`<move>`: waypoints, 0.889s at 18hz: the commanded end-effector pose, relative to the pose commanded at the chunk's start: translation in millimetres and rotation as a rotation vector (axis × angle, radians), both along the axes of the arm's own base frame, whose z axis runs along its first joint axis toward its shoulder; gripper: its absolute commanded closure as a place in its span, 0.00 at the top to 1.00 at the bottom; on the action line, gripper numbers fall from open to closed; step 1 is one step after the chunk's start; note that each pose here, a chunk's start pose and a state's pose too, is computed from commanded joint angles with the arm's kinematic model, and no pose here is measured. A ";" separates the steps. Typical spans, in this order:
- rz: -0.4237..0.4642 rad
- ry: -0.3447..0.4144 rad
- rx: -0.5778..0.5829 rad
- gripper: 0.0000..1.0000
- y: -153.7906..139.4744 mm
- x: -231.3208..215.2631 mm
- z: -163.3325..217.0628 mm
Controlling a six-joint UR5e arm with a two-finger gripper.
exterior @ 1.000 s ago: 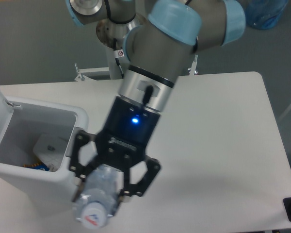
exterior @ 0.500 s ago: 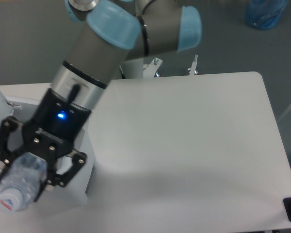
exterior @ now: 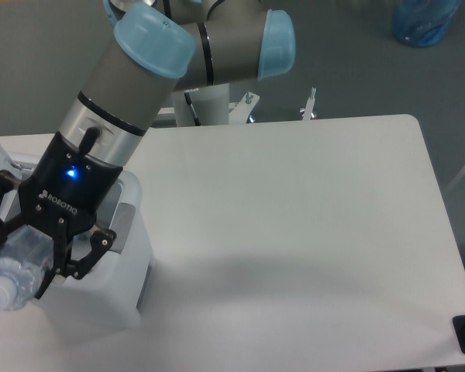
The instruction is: Place the trash in the trash can
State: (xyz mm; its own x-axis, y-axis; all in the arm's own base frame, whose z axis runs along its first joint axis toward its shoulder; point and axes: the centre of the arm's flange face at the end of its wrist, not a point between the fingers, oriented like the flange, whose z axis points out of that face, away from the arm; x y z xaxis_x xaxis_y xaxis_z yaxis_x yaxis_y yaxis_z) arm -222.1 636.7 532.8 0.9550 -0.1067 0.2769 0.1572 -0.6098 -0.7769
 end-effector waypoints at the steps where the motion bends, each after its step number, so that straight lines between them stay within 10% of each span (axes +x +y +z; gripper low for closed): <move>1: -0.010 0.009 -0.002 0.77 -3.7 2.7 -2.0; 4: -0.020 0.024 -0.003 0.99 -8.0 2.3 -5.6; 16: 0.101 0.059 0.000 1.00 -49.2 -77.9 -3.2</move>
